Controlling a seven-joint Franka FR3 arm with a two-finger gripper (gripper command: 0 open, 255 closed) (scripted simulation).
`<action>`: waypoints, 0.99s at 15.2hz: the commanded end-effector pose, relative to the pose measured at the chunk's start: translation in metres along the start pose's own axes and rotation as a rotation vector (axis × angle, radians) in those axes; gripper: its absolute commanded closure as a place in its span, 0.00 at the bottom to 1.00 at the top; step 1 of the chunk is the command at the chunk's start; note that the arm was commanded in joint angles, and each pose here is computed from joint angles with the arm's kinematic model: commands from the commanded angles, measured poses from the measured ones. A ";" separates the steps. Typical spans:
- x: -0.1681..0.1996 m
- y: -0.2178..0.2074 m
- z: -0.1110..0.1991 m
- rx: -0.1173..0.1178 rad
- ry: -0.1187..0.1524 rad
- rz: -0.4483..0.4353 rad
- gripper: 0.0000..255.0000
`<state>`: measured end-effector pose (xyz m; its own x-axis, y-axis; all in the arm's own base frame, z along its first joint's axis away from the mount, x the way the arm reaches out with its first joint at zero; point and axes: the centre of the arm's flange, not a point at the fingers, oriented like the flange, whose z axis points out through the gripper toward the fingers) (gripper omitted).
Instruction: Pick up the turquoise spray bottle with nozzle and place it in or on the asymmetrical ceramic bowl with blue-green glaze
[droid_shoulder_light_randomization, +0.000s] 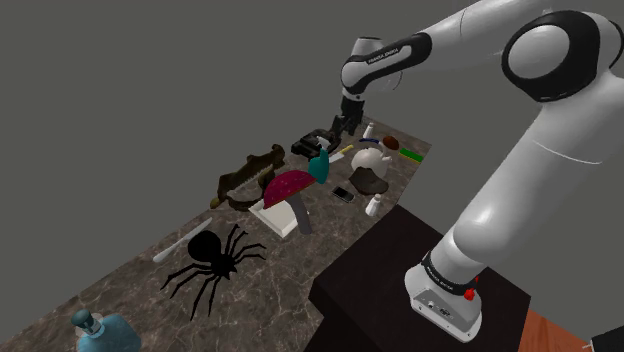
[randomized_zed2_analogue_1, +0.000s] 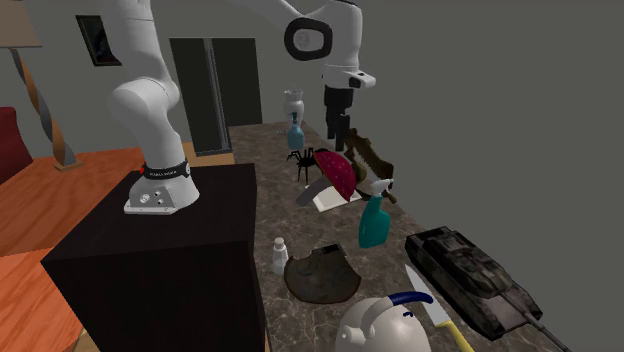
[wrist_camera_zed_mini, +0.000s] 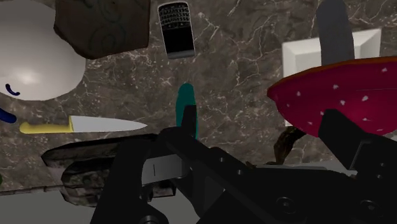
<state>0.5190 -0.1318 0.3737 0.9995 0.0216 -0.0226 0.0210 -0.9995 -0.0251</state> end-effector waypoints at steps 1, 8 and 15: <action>0.019 0.010 0.016 -0.004 0.003 -0.005 0.00; 0.085 0.048 0.065 -0.017 0.012 -0.022 0.00; 0.113 0.063 0.106 -0.023 0.016 -0.028 0.00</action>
<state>0.6314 -0.1912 0.2689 0.9988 0.0495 -0.0069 0.0495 -0.9988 -0.0028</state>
